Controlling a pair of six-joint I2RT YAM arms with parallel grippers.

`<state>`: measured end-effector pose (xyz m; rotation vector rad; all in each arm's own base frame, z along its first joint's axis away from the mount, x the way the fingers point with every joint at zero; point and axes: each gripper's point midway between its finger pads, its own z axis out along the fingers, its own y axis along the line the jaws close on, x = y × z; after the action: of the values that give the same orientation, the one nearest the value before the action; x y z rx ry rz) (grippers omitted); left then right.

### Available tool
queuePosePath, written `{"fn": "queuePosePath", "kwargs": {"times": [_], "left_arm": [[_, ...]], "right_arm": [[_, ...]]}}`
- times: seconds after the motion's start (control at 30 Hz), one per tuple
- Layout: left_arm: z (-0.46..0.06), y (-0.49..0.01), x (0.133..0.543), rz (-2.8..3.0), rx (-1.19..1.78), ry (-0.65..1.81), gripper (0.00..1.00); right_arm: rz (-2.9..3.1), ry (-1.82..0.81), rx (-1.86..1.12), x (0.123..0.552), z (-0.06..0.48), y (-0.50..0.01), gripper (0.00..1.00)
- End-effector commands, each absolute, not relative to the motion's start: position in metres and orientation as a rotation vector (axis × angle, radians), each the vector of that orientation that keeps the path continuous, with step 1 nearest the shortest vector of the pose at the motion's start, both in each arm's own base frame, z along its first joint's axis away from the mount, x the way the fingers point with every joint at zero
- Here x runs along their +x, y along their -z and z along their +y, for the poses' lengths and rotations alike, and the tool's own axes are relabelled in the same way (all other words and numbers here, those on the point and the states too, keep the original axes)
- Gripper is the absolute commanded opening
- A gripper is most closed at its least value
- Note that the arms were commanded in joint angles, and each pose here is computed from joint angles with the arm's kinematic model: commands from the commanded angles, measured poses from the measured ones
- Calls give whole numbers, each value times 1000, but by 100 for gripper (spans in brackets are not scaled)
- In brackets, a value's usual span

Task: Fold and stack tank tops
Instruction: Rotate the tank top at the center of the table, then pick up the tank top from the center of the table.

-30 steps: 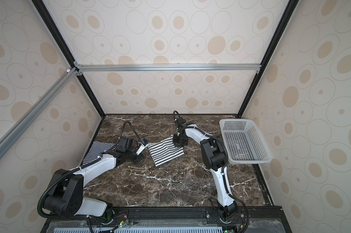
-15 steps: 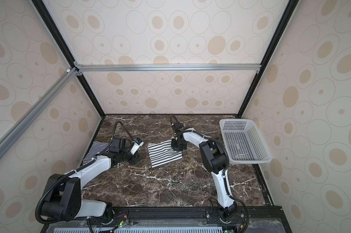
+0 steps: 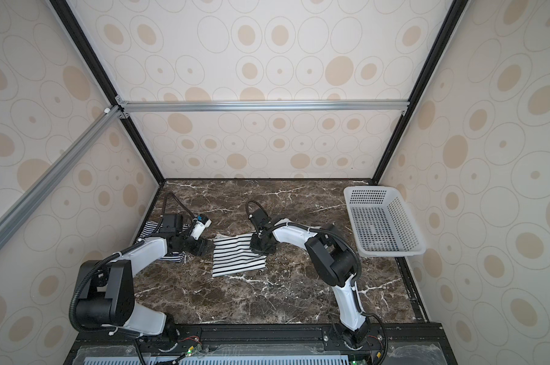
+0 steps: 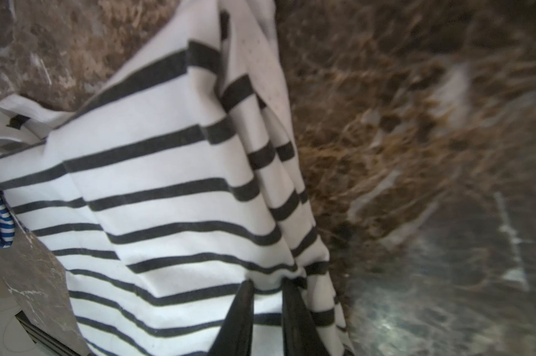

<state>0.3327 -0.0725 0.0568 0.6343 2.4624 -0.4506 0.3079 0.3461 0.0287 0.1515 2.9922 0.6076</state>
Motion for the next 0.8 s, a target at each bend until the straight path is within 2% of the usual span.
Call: {"fn": "queuePosePath", "kwargs": {"times": [0.0, 0.27, 0.53, 0.77], "left_arm": [[-67, -55, 325, 2493, 640, 472, 61], [-68, -46, 297, 2518, 715, 493, 62], [-67, -41, 289, 2530, 726, 497, 62], [-70, -32, 287, 2570, 745, 558, 62]], "right_arm": [[2977, -613, 227, 298, 344, -40, 20], [2900, -538, 101, 309, 329, -74, 21], [2948, -614, 42, 314, 341, -59, 21], [2980, -496, 31, 315, 328, -41, 21]]}}
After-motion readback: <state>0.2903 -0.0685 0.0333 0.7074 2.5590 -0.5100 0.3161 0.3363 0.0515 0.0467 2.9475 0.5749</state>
